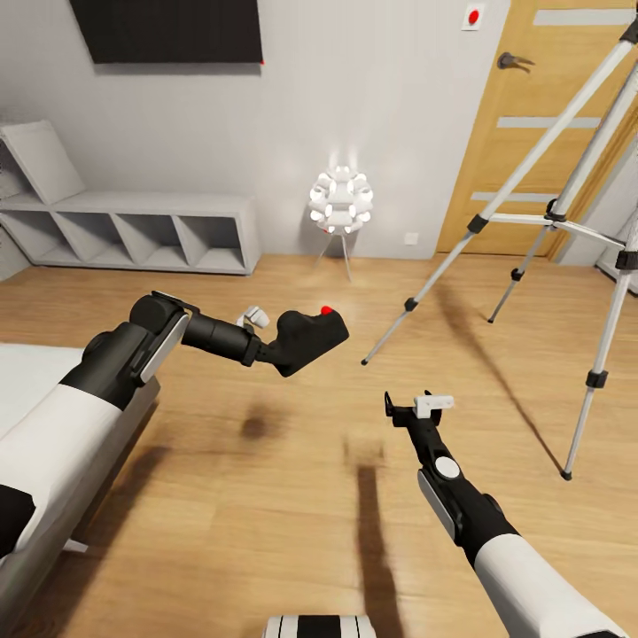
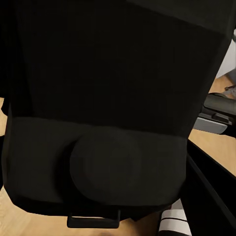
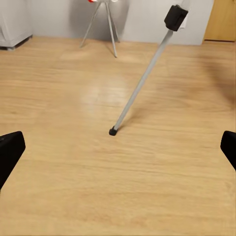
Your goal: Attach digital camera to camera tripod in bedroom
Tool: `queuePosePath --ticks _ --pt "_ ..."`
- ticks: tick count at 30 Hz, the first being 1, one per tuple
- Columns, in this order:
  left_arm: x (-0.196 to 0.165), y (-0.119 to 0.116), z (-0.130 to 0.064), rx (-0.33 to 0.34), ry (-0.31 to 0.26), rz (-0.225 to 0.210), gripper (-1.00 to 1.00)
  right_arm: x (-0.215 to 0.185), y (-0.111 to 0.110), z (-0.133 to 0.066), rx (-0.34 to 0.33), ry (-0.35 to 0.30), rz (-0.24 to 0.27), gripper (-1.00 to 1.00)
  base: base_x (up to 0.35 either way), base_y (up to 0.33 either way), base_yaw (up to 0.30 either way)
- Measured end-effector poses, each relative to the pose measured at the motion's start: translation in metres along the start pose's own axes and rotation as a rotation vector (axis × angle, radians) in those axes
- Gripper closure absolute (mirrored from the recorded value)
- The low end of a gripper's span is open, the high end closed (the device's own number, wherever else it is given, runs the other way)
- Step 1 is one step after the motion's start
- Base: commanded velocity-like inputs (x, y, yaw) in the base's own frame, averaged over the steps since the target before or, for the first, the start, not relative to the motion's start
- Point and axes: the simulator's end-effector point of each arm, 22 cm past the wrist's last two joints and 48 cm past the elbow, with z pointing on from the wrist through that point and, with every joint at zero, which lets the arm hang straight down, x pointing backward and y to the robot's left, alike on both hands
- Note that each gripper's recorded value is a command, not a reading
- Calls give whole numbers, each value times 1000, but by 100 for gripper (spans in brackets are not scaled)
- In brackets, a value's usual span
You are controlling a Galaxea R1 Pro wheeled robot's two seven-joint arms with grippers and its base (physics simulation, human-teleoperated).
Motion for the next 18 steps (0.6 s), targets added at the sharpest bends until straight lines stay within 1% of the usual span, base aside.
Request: queuePosePath --ticks 7,18 --pt "-4 -18 -8 52 -7 7 100 -13 0 -2 0 -17 -1 -100 0 0 0" --pt "-13 -34 -16 60 -14 25 100 -32 -1 -4 1 -44 -1 -100 0 0 0"
